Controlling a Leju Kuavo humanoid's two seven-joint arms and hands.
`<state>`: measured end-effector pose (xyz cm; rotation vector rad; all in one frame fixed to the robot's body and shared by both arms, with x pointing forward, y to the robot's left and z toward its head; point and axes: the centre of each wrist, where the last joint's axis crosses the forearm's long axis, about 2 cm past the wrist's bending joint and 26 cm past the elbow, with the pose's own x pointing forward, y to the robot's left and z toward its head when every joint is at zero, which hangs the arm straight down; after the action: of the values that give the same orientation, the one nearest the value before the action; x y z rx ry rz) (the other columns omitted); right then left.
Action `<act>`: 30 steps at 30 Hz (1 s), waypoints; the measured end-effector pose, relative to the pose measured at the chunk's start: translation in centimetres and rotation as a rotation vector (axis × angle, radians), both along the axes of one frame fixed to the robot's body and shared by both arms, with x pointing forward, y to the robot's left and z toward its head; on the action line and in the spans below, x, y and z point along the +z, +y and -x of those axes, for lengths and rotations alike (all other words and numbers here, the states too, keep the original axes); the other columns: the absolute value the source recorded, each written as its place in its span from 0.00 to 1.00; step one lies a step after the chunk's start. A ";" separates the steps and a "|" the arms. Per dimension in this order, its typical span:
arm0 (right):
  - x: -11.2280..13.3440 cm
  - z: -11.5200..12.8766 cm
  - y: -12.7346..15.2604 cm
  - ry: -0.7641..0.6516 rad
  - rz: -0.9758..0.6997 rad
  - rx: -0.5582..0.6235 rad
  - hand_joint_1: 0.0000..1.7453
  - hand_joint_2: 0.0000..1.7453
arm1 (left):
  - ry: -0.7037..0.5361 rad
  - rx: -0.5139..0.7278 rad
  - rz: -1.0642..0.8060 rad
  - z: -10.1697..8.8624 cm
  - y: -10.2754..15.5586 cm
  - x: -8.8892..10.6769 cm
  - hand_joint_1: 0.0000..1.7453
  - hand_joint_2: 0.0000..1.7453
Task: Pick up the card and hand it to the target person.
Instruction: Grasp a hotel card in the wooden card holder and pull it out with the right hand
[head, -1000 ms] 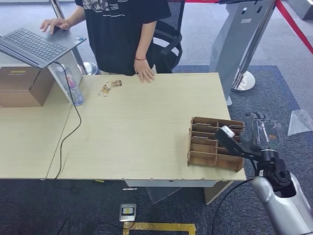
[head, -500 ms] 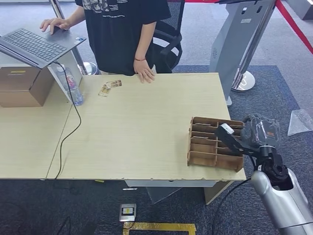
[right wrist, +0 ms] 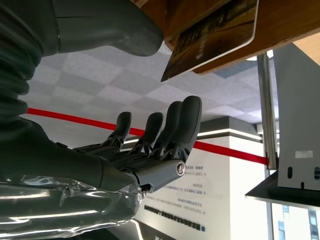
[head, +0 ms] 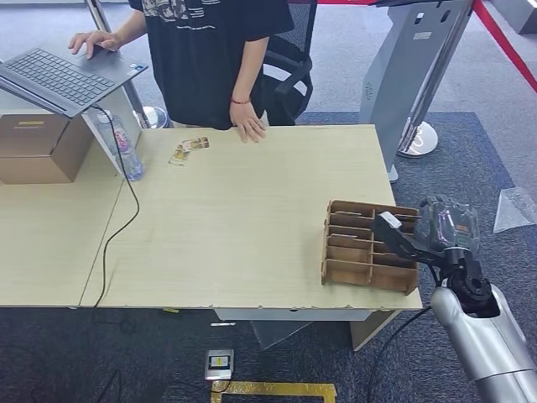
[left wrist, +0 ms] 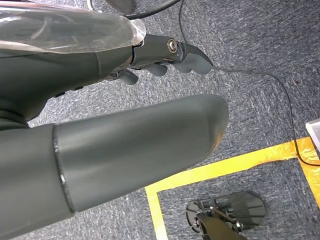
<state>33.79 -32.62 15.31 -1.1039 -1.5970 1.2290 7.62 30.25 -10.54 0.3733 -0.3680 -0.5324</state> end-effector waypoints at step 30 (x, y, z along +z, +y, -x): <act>-0.7 -0.7 0.5 0.019 0.027 0.003 0.49 1.00 | 0.002 0.012 0.002 0.1 -0.2 0.0 0.00 0.00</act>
<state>34.48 -32.13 14.59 -1.1037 -1.5722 1.2625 7.55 30.04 -10.55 0.3731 -0.3640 -0.5209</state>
